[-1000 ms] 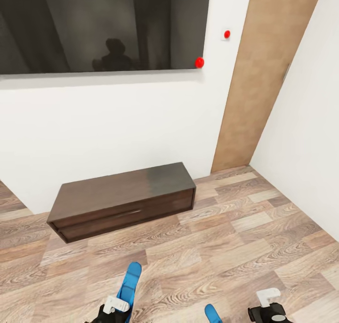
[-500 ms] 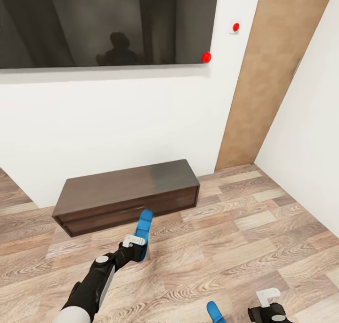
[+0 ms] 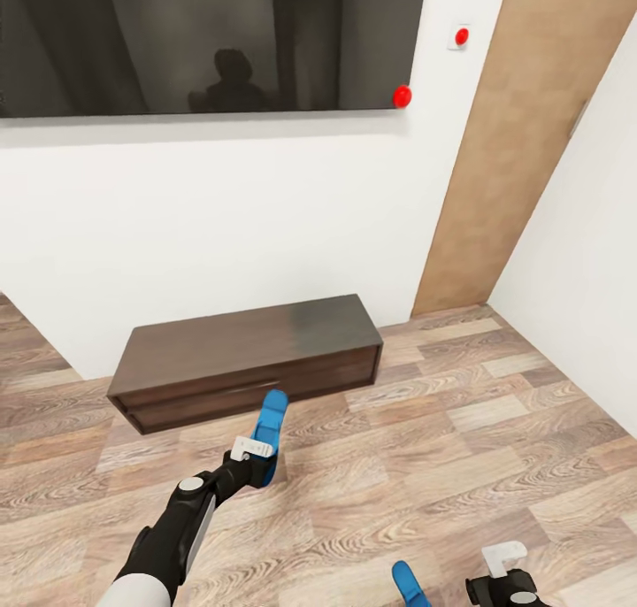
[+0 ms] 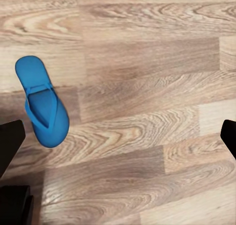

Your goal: In the bedroom, move the book from the bed onto either nightstand, and place the two sandals side by side next to the bed.

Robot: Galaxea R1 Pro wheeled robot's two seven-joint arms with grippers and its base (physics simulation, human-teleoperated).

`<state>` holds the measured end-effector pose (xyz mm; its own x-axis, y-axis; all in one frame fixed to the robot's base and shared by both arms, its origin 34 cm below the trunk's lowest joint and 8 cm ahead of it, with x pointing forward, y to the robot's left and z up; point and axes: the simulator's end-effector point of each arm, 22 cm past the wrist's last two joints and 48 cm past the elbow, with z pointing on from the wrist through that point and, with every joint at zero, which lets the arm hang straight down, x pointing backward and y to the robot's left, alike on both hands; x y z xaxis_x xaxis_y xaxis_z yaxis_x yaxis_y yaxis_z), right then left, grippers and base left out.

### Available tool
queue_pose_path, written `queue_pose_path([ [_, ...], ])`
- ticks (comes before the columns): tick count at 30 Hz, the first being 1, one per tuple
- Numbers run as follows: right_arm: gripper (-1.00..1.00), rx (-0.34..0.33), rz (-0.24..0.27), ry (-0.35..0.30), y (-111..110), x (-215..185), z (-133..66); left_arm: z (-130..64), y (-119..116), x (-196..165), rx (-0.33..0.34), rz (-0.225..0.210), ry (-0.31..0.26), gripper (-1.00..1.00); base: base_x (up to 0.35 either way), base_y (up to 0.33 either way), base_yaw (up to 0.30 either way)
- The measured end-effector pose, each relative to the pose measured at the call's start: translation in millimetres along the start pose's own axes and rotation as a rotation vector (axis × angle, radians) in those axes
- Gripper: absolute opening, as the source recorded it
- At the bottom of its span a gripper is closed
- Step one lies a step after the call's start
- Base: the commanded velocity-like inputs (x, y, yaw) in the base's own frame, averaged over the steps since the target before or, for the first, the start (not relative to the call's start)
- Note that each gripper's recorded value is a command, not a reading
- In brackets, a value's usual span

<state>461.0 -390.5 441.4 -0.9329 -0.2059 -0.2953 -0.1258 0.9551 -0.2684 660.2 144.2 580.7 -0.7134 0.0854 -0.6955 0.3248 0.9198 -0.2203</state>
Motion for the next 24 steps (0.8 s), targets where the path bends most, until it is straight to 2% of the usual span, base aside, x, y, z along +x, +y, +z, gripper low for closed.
queue_pose_path([
  [8,1.00,-0.002,-0.002,0.010,1,5,2.1,2.9,-1,7,0.003,-0.005,0.012,-1.00,0.000,0.000,0.070],
  [24,1.00,-0.005,-0.005,0.025,3,12,4.6,6.5,-2,15,0.007,-0.010,0.026,-1.00,0.000,0.000,0.003],
])
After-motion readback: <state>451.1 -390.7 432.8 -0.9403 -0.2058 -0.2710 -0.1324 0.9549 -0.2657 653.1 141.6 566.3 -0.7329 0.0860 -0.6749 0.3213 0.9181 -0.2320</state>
